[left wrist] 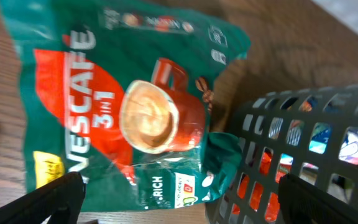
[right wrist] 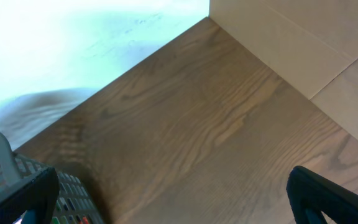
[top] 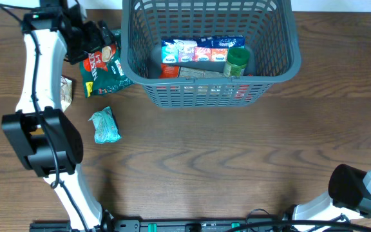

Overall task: Pack container
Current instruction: 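Lower the left gripper and grasp the Nescafé pouch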

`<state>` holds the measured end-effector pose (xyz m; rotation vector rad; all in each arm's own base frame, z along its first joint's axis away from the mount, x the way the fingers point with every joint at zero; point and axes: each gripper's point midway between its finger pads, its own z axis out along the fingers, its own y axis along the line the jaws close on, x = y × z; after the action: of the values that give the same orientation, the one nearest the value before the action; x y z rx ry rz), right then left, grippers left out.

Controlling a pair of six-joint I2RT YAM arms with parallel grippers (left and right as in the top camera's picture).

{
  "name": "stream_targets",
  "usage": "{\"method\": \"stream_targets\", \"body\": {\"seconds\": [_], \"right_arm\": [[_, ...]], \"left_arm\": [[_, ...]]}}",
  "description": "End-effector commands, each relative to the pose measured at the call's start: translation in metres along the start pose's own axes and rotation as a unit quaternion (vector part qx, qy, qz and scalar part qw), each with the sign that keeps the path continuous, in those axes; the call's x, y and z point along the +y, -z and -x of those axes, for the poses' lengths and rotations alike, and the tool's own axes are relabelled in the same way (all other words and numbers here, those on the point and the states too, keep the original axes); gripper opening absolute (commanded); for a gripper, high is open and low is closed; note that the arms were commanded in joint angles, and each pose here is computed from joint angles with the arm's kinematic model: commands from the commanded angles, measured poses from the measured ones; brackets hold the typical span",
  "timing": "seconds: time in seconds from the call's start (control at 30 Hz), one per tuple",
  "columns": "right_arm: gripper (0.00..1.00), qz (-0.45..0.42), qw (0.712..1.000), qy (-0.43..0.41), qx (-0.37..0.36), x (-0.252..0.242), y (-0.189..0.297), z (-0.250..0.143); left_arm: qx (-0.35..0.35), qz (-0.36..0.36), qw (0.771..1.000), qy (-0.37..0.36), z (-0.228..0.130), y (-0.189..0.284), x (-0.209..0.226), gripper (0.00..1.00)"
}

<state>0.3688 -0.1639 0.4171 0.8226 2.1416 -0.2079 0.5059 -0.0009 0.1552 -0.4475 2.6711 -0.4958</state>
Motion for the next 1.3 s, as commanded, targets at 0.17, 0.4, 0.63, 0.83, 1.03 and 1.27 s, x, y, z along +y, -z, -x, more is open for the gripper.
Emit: {"method": "stream_targets", "body": {"seconds": [0.17, 0.4, 0.63, 0.83, 1.03, 1.27], "right_arm": [[0.99, 0.001, 1.000, -0.008, -0.007, -0.002, 0.006, 0.002], [0.99, 0.001, 1.000, -0.007, -0.007, -0.002, 0.006, 0.002], [0.99, 0.001, 1.000, -0.008, -0.007, -0.002, 0.006, 0.002], [0.99, 0.001, 1.000, -0.008, -0.007, -0.002, 0.006, 0.002], [0.99, 0.001, 1.000, -0.008, -0.007, -0.002, 0.006, 0.002], [0.99, 0.001, 1.000, -0.007, -0.007, -0.002, 0.006, 0.002]], "left_arm": [[0.043, 0.045, 0.997, -0.053, -0.020, -0.039, 0.005, 0.98], [0.060, 0.055, 0.995, -0.065, -0.028, -0.059, 0.005, 0.98], [0.078, 0.065, 0.993, -0.067, -0.036, -0.085, 0.012, 0.98], [0.086, 0.107, 0.988, -0.069, -0.040, -0.110, 0.032, 0.98], [0.123, 0.119, 0.983, -0.061, -0.059, -0.138, 0.050, 0.98], [0.173, 0.133, 0.975, -0.049, -0.087, -0.160, 0.068, 0.92]]}}
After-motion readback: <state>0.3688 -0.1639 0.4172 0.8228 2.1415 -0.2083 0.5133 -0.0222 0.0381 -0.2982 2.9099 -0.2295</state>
